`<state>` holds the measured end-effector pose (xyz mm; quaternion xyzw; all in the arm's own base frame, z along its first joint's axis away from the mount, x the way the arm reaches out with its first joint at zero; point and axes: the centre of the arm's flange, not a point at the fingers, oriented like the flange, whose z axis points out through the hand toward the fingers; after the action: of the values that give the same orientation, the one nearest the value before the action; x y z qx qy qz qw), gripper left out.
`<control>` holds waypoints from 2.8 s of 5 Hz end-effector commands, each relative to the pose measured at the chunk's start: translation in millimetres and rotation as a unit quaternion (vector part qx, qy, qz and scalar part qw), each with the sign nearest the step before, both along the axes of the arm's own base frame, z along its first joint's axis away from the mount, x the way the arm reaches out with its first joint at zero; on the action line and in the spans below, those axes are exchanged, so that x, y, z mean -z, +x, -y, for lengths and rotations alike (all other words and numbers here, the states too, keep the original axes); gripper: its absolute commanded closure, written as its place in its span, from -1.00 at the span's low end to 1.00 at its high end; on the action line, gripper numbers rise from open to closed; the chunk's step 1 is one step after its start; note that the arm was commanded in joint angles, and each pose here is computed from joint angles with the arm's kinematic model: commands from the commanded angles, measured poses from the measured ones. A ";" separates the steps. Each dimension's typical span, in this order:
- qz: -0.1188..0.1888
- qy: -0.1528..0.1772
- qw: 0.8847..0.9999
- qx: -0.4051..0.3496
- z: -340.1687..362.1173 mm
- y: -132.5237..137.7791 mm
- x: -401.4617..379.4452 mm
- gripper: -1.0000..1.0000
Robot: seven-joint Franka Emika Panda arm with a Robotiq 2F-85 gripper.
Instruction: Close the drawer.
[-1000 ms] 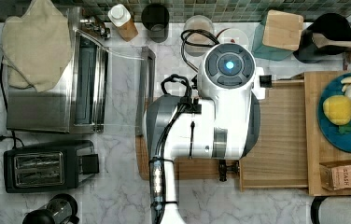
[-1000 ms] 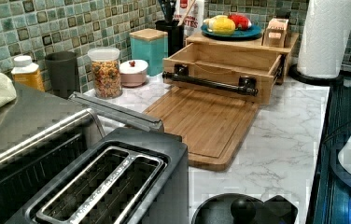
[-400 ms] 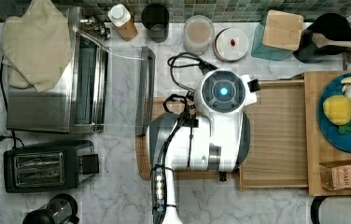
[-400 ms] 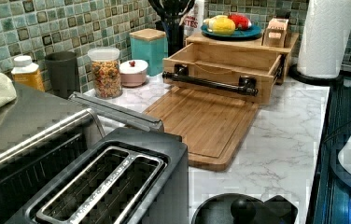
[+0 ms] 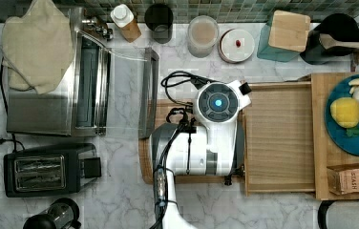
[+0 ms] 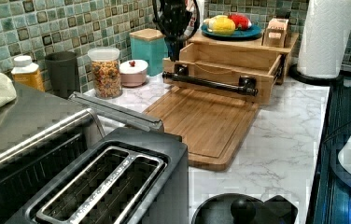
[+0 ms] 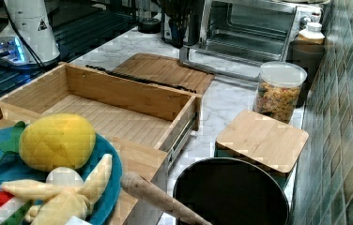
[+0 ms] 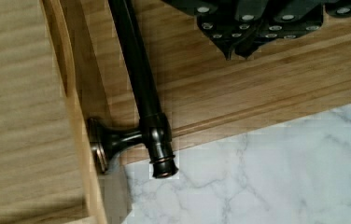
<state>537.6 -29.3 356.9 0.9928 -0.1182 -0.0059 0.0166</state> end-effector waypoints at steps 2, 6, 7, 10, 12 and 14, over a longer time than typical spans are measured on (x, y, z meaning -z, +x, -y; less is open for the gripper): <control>0.001 -0.060 0.995 -0.076 -29.8 3.8 63.5 1.00; -0.015 -0.082 0.995 -0.046 16.2 -1.4 84.2 1.00; -0.008 -0.088 0.995 -0.040 39.6 -8.2 79.3 1.00; -0.006 -0.111 0.992 -0.059 154.0 -15.9 64.3 1.00; 0.001 -0.102 0.994 -0.038 288.1 -25.2 61.0 1.00; -0.031 -0.137 0.990 0.020 390.5 -42.9 42.7 1.00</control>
<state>557.1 -215.2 258.4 0.9931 -0.0112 -0.0608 0.0999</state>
